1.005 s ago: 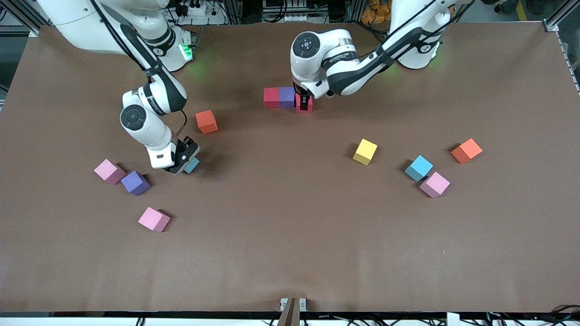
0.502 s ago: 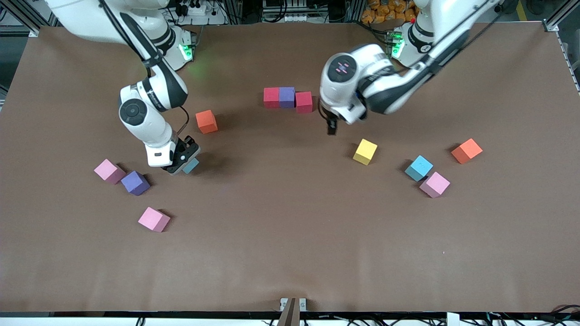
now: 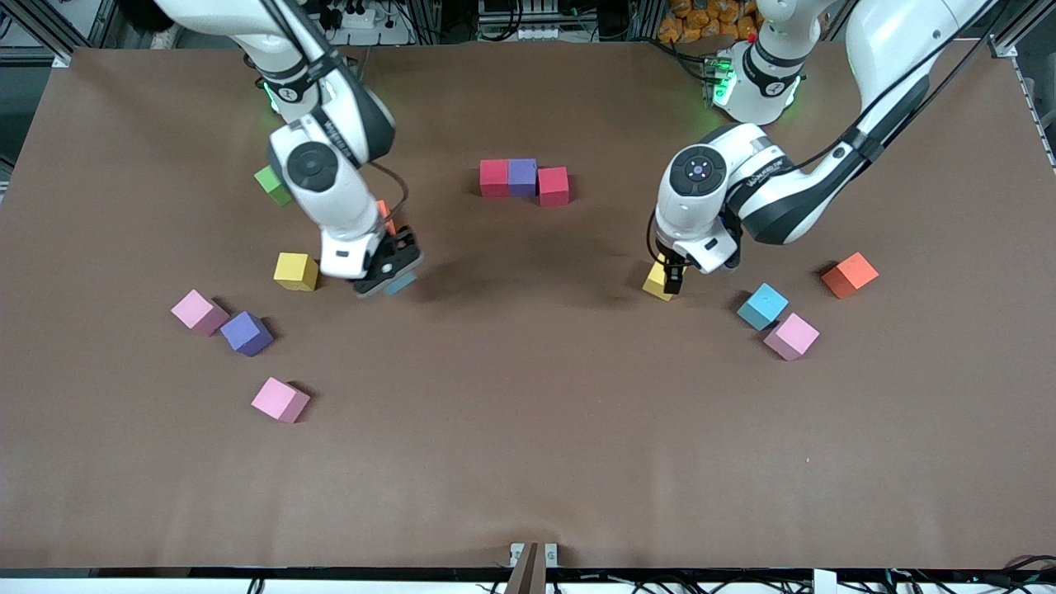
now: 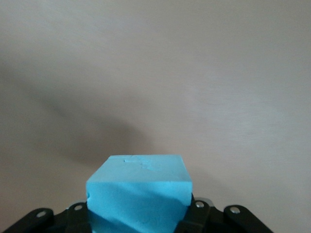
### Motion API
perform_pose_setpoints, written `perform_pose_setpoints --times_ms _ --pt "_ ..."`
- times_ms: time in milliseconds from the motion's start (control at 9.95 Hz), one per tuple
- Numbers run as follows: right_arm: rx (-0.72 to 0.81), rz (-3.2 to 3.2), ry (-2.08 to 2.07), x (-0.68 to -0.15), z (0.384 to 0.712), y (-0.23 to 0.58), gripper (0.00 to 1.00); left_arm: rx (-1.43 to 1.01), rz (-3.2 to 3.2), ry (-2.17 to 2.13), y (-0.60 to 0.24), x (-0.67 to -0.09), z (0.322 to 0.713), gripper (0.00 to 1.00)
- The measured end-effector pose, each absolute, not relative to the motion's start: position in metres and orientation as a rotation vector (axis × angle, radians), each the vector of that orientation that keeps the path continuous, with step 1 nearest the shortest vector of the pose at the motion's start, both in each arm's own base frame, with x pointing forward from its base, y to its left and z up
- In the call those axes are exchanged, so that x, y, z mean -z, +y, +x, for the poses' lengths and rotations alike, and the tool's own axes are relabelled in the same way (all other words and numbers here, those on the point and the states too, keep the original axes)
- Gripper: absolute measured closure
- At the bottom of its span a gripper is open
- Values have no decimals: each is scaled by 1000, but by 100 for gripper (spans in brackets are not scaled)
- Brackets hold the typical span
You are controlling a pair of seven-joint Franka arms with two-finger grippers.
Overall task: Form number 2 with 11 blocks
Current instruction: 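Carry the cyan cube with the right gripper while the left gripper grasps yellow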
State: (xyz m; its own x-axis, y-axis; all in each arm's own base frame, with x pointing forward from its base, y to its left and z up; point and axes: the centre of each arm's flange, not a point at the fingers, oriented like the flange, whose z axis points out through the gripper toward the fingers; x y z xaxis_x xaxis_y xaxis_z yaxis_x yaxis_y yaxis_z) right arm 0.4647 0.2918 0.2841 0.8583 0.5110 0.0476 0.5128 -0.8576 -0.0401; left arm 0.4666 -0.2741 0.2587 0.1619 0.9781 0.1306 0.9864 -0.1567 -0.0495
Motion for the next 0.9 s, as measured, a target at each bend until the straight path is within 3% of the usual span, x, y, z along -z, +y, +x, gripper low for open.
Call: perform_pose_setpoints --times_ms 502,904 --pt "36 -2980 -252 -294 396 464 39 80 -2530 -1718 -251 -234 465 0" --pt "26 -2978 -60 -259 397 537 39 32 -2621 -1683 -250 -232 470 0"
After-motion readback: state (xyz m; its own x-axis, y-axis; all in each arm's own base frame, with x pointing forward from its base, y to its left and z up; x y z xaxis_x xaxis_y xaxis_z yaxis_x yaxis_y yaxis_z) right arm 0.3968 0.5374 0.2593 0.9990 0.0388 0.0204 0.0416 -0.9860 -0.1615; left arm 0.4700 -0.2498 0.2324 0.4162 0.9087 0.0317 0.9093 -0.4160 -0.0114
